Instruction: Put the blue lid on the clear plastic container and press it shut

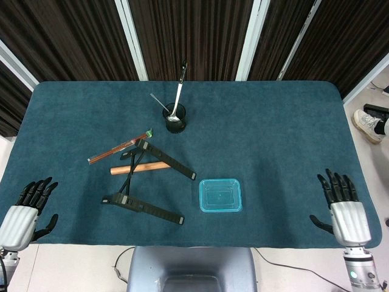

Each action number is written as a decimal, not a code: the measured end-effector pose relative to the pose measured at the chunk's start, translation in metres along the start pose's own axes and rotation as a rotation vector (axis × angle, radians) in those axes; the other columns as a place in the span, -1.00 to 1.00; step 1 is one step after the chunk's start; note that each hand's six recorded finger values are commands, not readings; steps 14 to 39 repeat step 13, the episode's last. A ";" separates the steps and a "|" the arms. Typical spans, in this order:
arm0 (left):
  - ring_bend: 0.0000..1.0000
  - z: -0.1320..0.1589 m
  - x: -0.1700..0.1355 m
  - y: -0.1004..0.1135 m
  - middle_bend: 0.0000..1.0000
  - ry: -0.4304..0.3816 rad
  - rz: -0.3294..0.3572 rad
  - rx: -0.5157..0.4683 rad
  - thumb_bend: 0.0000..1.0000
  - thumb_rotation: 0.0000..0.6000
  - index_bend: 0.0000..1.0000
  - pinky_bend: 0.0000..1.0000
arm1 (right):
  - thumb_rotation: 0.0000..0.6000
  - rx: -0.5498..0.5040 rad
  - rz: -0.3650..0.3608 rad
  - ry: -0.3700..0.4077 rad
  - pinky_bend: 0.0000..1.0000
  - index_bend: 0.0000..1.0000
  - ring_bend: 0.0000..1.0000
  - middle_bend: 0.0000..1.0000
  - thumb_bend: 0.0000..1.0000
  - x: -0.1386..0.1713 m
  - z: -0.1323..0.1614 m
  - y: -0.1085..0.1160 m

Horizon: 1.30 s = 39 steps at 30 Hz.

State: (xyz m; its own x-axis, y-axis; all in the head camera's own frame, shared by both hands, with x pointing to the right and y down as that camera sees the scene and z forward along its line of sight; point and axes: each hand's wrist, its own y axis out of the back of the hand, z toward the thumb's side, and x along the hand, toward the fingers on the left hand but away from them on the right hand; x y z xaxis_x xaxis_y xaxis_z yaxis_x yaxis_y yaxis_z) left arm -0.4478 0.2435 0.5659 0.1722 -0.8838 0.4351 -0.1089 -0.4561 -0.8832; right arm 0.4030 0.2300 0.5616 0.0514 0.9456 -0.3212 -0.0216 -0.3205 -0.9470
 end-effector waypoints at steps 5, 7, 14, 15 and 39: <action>-1.00 0.002 0.001 -0.003 -1.00 0.003 -0.007 0.009 -0.15 1.00 -1.00 -0.86 | 1.00 -0.021 -0.006 -0.020 -1.00 -0.76 -1.00 -1.00 -0.65 0.003 -0.002 0.000; -1.00 0.002 0.002 -0.004 -1.00 0.005 -0.010 0.008 -0.14 1.00 -1.00 -0.86 | 1.00 -0.021 0.009 -0.028 -1.00 -0.76 -1.00 -1.00 -0.65 0.003 -0.004 -0.002; -1.00 0.000 0.003 -0.003 -1.00 0.014 -0.008 0.004 -0.14 1.00 -1.00 -0.86 | 1.00 -0.019 0.018 -0.049 -1.00 -0.76 -1.00 -1.00 -0.65 0.002 -0.008 -0.002; -1.00 0.000 0.003 -0.003 -1.00 0.014 -0.008 0.004 -0.14 1.00 -1.00 -0.86 | 1.00 -0.019 0.018 -0.049 -1.00 -0.76 -1.00 -1.00 -0.65 0.002 -0.008 -0.002; -1.00 0.000 0.003 -0.003 -1.00 0.014 -0.008 0.004 -0.14 1.00 -1.00 -0.86 | 1.00 -0.019 0.018 -0.049 -1.00 -0.76 -1.00 -1.00 -0.65 0.002 -0.008 -0.002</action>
